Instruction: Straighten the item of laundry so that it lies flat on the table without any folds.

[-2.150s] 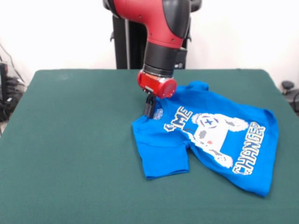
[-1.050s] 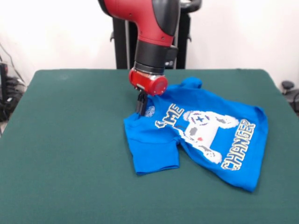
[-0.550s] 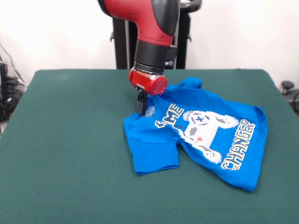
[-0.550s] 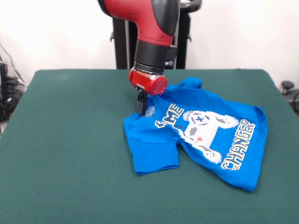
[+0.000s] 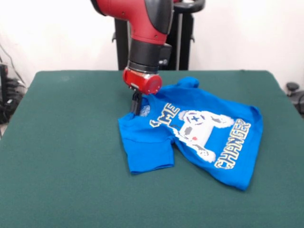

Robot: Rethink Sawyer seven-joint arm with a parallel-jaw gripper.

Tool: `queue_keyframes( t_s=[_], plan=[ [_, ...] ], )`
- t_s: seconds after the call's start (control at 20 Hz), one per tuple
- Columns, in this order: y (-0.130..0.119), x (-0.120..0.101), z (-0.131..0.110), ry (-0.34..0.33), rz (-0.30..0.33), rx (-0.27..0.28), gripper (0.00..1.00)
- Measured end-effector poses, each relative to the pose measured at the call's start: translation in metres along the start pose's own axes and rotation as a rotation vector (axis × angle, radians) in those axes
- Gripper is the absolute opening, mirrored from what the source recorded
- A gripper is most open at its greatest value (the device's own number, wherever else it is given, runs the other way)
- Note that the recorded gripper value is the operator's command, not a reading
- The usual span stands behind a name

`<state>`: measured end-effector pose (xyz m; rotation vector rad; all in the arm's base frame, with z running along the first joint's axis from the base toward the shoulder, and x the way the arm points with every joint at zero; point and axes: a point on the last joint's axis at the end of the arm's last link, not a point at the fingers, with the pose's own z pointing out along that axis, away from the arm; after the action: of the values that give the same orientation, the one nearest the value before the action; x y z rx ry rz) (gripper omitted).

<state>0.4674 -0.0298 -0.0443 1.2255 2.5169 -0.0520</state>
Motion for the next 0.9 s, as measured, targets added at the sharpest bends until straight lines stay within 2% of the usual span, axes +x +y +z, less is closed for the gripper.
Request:
queue_keyframes(
  t_s=[0.3, 0.55, 0.6, 0.9],
  plan=[
    [-0.017, -0.011, -0.001, 0.003, 0.007, 0.001, 0.0],
    [-0.02, -0.015, -0.003, 0.006, 0.013, 0.005, 0.0],
    [-0.021, -0.015, -0.003, 0.01, 0.013, 0.008, 1.0],
    [-0.021, -0.015, -0.003, 0.011, 0.013, 0.01, 1.0]
  ],
)
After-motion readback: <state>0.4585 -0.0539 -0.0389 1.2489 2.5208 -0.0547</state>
